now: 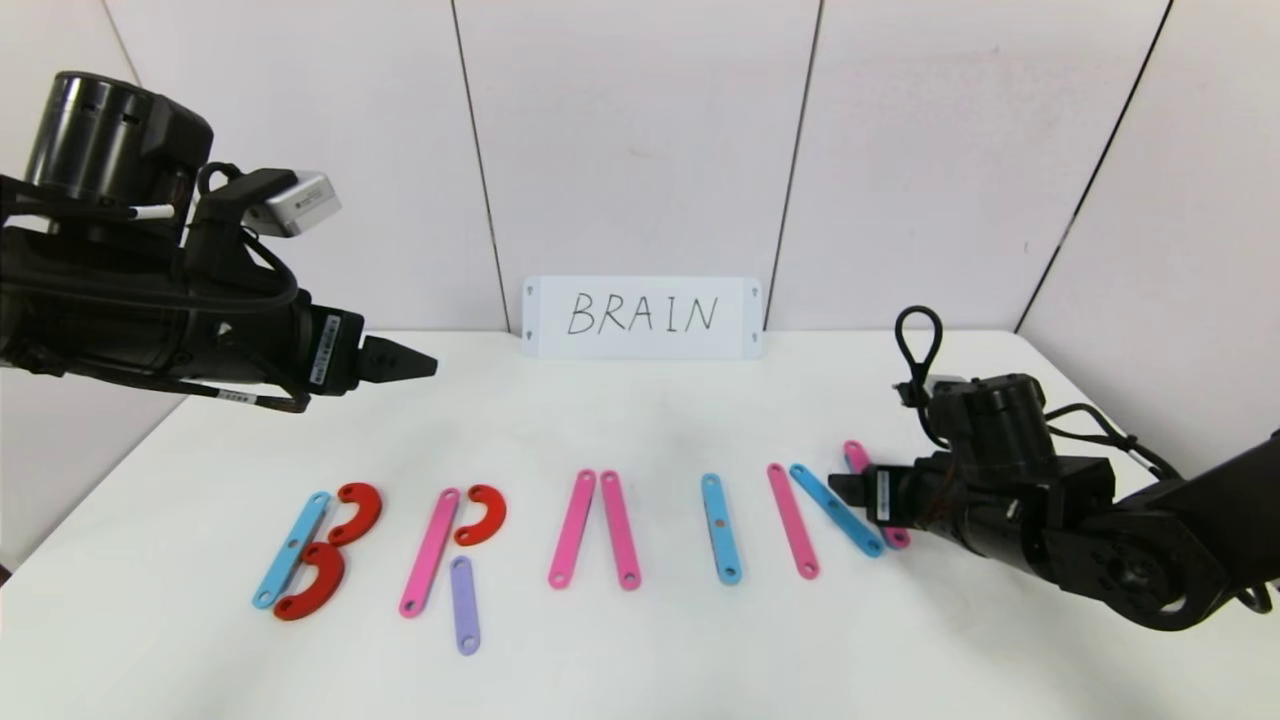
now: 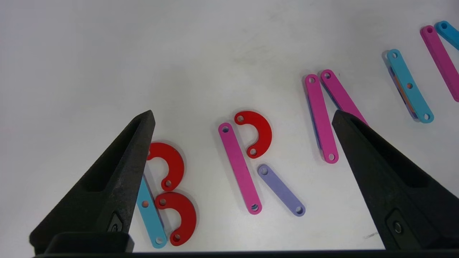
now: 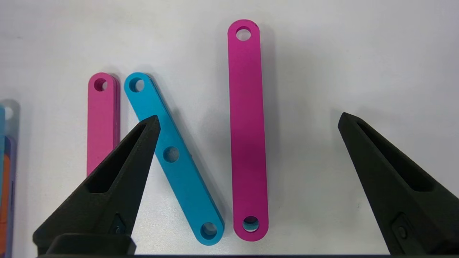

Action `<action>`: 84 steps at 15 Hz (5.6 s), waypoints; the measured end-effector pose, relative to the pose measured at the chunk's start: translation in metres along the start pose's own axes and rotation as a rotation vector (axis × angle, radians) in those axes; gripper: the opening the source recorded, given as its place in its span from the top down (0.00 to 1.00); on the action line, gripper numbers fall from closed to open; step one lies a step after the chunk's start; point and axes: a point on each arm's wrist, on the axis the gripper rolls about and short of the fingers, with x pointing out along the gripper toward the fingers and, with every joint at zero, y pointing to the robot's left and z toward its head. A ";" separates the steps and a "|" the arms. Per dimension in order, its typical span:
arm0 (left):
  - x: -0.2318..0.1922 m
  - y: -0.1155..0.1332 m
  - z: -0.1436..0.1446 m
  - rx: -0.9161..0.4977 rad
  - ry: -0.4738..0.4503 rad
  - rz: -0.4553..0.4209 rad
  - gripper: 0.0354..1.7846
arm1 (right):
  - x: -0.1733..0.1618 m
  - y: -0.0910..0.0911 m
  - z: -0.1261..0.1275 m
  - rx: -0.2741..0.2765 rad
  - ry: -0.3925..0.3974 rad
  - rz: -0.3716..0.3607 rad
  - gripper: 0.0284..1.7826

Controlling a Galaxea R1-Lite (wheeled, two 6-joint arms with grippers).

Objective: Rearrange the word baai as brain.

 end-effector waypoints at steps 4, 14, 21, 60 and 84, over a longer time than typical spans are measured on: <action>-0.001 0.000 0.000 0.000 -0.001 0.000 0.03 | -0.007 0.001 0.010 -0.015 -0.042 0.013 0.02; -0.030 -0.009 -0.008 0.028 -0.047 -0.010 0.03 | -0.086 -0.005 0.051 -0.128 -0.156 0.114 0.02; -0.082 -0.017 -0.038 0.054 -0.113 -0.008 0.03 | -0.185 -0.030 0.042 -0.134 -0.159 0.191 0.02; -0.221 -0.055 -0.283 0.015 -0.601 0.483 0.03 | -0.306 -0.101 -0.151 -0.043 -0.773 -0.178 0.02; -0.123 -0.034 -0.319 0.002 -0.581 0.340 0.03 | -0.248 -0.104 -0.189 -0.086 -0.664 -0.038 0.02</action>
